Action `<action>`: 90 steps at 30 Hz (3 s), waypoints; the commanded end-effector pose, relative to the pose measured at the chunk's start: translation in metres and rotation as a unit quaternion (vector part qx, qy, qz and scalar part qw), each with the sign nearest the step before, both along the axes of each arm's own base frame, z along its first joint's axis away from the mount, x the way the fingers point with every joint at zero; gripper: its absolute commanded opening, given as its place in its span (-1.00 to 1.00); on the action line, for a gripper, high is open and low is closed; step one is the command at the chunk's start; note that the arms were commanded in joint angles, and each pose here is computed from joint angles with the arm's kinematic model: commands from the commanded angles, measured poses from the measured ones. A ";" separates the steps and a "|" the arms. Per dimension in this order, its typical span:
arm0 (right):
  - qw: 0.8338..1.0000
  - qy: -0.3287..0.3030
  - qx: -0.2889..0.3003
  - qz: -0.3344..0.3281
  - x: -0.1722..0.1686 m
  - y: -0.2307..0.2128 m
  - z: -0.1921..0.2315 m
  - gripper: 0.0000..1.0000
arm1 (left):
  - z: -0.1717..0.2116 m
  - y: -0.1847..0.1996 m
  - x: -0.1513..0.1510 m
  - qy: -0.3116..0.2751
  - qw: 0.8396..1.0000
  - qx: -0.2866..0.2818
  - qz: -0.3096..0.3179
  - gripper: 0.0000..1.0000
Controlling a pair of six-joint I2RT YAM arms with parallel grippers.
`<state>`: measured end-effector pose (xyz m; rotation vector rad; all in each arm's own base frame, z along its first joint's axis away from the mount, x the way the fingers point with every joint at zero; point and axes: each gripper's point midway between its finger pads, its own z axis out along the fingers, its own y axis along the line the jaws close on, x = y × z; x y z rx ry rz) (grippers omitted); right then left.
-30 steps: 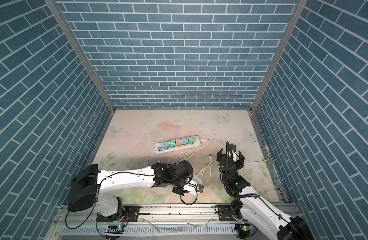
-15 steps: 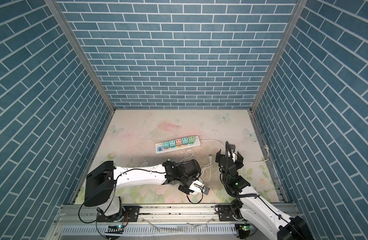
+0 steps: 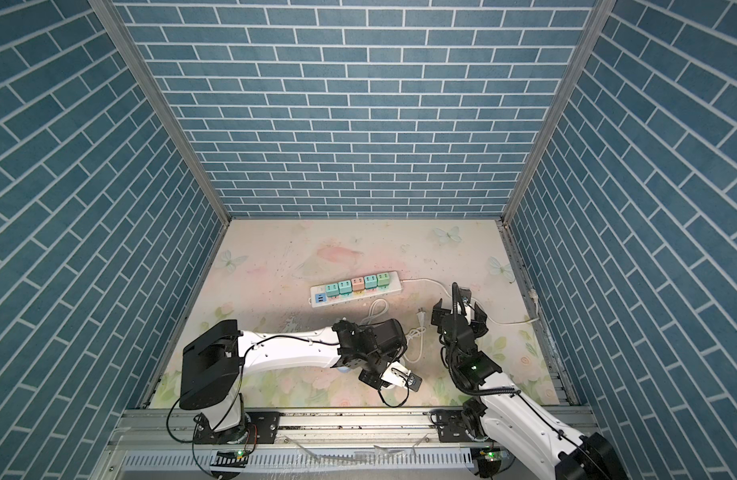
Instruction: Insert the plug
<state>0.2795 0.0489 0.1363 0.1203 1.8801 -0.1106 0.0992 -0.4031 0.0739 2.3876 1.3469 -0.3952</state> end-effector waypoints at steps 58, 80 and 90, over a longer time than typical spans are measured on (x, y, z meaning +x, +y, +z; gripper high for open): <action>1.000 -0.009 0.024 -0.012 0.003 -0.002 0.008 0.97 | -0.047 0.009 0.050 0.046 0.994 0.058 0.083 0.50; 0.988 0.023 0.141 0.059 0.009 0.037 0.089 0.97 | 0.206 0.212 0.185 -0.147 0.696 -0.391 0.584 0.99; 0.998 0.022 -0.059 -0.023 0.060 0.009 0.076 0.97 | 0.092 0.402 0.201 -0.242 0.448 -0.368 0.778 0.99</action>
